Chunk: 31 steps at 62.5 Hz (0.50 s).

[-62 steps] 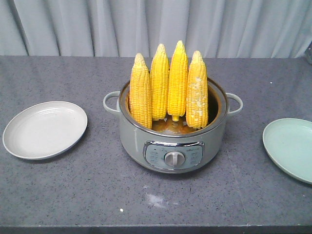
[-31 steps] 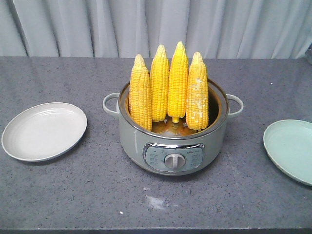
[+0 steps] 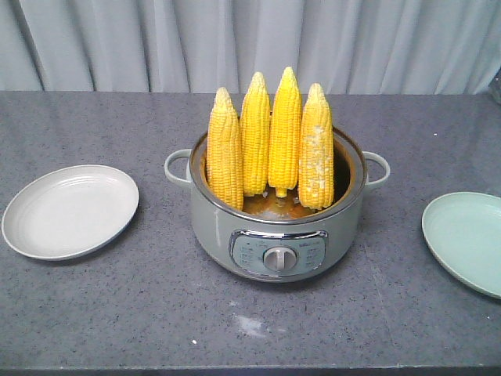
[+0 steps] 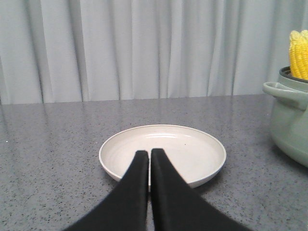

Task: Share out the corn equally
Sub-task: 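Drive closer and center the base on the corn pot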

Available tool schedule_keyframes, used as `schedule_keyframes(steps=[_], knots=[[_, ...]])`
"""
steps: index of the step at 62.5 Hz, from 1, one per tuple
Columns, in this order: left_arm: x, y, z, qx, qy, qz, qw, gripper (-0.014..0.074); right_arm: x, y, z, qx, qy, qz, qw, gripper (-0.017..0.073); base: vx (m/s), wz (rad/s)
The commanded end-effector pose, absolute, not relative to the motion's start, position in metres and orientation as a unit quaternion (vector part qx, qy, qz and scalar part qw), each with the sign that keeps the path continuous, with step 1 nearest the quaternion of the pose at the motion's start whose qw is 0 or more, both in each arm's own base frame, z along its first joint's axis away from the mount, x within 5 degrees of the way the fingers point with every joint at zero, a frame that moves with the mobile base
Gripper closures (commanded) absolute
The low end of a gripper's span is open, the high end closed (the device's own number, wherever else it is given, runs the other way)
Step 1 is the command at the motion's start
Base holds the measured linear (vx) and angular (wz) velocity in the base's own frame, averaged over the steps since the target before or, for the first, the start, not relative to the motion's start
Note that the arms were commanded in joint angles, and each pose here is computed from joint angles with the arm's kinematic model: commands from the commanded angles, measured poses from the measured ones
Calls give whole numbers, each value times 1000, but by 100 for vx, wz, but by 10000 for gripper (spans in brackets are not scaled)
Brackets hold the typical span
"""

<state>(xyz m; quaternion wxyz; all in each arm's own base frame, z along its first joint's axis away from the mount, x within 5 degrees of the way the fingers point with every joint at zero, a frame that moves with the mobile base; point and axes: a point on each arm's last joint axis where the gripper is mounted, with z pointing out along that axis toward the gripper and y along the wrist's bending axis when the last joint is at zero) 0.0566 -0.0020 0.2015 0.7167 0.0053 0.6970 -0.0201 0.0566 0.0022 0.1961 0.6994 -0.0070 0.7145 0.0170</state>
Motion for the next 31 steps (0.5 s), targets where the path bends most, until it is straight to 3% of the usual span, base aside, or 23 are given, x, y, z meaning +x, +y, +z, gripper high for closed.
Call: schedule_keyframes(steps=[1,31], knots=[[55,-2,205,-1,668,-27,744,600,57,2,199,-7,690,15,723,563,0,0],[55,-2,205,-1,668,-27,744,600,57,2,199,-7,690,15,723,563,0,0]])
